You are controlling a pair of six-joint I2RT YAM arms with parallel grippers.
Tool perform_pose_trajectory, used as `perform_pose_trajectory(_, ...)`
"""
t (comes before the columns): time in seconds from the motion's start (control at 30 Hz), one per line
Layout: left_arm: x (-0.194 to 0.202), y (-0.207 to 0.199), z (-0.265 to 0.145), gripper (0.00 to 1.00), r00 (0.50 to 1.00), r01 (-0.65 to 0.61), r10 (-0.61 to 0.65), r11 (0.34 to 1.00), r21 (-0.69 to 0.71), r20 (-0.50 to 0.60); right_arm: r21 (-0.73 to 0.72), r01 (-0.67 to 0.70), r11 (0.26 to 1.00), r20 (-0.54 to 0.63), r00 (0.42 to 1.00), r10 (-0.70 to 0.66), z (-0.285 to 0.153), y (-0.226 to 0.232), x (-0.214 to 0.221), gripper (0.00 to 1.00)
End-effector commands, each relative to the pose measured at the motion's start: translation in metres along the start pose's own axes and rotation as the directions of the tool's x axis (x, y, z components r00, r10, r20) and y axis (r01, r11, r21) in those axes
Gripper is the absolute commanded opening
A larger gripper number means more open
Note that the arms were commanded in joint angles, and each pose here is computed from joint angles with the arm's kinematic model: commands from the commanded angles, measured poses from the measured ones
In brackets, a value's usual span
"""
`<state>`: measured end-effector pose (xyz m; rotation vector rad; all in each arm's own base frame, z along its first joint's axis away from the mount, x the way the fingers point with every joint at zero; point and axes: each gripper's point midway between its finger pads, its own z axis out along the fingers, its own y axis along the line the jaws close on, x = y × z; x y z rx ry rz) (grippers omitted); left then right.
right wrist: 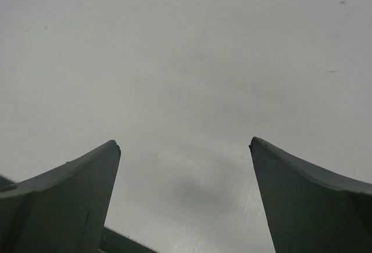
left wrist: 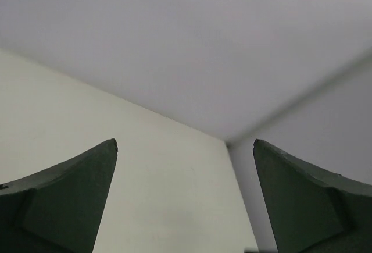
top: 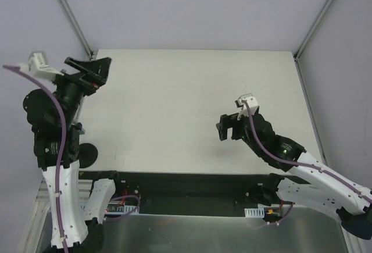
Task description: Place the phone on the phone stand
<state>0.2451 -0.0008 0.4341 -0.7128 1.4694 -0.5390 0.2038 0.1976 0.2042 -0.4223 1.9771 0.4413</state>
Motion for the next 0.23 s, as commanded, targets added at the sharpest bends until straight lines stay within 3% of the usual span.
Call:
perform_pose_trajectory(0.0,0.044,-0.150,-0.051,0.99,0.924,0.006,0.323,0.529,0.849,-0.207,0.367,-0.093,0.926,0.144,0.989,0.043,-0.046,-0.072,-0.045,0.97)
perform_pose_trajectory(0.03,0.051,-0.156,-0.066,0.99,0.894,0.086,0.350,0.482,0.872,-0.281,0.392,-0.061,0.918,0.128,0.992,0.012,-0.057,-0.080,-0.046,0.97)
perform_pose_trajectory(0.07,0.050,-0.162,-0.071,0.99,0.889,0.095,0.363,0.452,0.887,-0.280,0.388,-0.093,0.917,0.188,0.982,0.021,-0.077,-0.084,-0.065,0.97)
perform_pose_trajectory(0.13,0.041,-0.181,-0.097,0.99,0.897,0.064,0.388,0.361,0.931,-0.212,0.372,-0.105,0.922,0.238,0.971,0.014,-0.102,-0.090,-0.081,0.97)
perform_pose_trajectory(0.2,0.024,-0.197,-0.130,0.99,0.920,-0.018,0.382,0.268,0.963,-0.089,0.306,-0.139,0.942,0.367,0.930,0.018,-0.145,-0.096,-0.114,0.97)
